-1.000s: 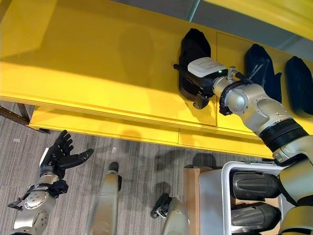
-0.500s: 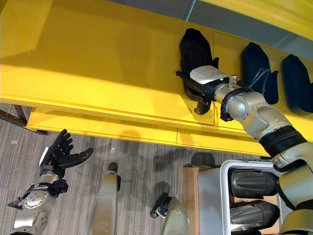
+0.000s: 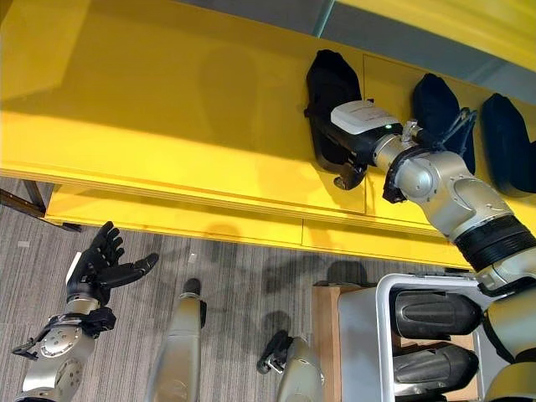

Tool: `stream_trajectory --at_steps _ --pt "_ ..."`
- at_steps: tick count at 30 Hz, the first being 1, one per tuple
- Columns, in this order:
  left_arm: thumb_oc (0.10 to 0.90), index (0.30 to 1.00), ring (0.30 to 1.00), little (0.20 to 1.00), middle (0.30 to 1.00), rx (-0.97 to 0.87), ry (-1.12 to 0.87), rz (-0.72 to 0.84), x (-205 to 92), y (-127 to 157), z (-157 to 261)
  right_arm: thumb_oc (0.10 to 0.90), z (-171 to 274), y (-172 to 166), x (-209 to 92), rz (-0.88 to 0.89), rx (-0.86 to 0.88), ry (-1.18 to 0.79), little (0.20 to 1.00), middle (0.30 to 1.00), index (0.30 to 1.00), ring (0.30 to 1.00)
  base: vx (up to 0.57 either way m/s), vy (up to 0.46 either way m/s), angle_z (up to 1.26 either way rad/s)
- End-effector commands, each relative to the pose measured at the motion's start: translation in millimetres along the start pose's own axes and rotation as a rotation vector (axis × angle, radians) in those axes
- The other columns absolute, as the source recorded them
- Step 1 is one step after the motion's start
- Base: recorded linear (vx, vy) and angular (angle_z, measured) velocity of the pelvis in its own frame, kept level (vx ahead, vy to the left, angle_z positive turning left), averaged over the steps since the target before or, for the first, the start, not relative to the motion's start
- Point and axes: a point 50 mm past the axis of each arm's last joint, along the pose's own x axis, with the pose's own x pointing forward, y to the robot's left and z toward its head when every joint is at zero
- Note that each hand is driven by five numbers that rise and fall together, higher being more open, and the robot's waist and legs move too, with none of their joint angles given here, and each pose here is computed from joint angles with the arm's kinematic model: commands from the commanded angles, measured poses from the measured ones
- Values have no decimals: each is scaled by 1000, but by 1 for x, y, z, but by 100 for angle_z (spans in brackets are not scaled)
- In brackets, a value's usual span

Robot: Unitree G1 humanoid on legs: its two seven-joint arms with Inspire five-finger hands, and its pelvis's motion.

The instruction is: Move parts from the plastic box to the shelf.

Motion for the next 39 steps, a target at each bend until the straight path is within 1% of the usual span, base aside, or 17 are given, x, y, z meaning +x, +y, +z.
stream_trajectory --at_steps 1,11,20,21,26,30,31,33,35,39 --pt "900 1000 1000 1000 1000 61 -188 2 6 9 35 900 -5 -49 -8 -240 42 10 1000 1000 1000 1000 0 0 0" --pt "900 1000 1000 1000 1000 59 -191 0 7 9 36 900 9 -61 -5 -275 55 -58 1000 1000 1000 1000 0 0 0" --pt "900 1000 1000 1000 1000 65 -186 -3 6 9 35 900 22 -80 -17 -343 22 -136 1000 1000 1000 1000 0 0 0" --pt "900 1000 1000 1000 1000 62 -183 3 6 9 34 900 26 -83 -24 -371 30 -165 1000 1000 1000 1000 0 0 0" --pt "900 1000 1000 1000 1000 61 -180 3 5 8 33 900 24 -79 -35 -396 57 -181 1000 1000 1000 1000 0 0 0" --pt "900 1000 1000 1000 1000 60 -174 5 3 8 30 900 21 -66 -42 -399 118 -189 1000 1000 1000 1000 0 0 0" --pt "900 1000 1000 1000 1000 57 -164 11 2 8 27 900 20 -60 -48 -415 180 -206 1000 1000 1000 1000 0 0 0" --pt "900 1000 1000 1000 1000 60 -162 7 2 7 27 900 21 -54 -52 -415 211 -216 1000 1000 1000 1000 28 10 -5" --pt "900 1000 1000 1000 1000 56 -143 14 0 7 21 900 21 -34 -60 -444 356 -239 1000 1000 1000 1000 57 17 0" --pt "900 1000 1000 1000 1000 44 -117 2 -4 2 12 900 19 -1 -70 -463 554 -232 1000 1000 1000 1000 55 29 -5"
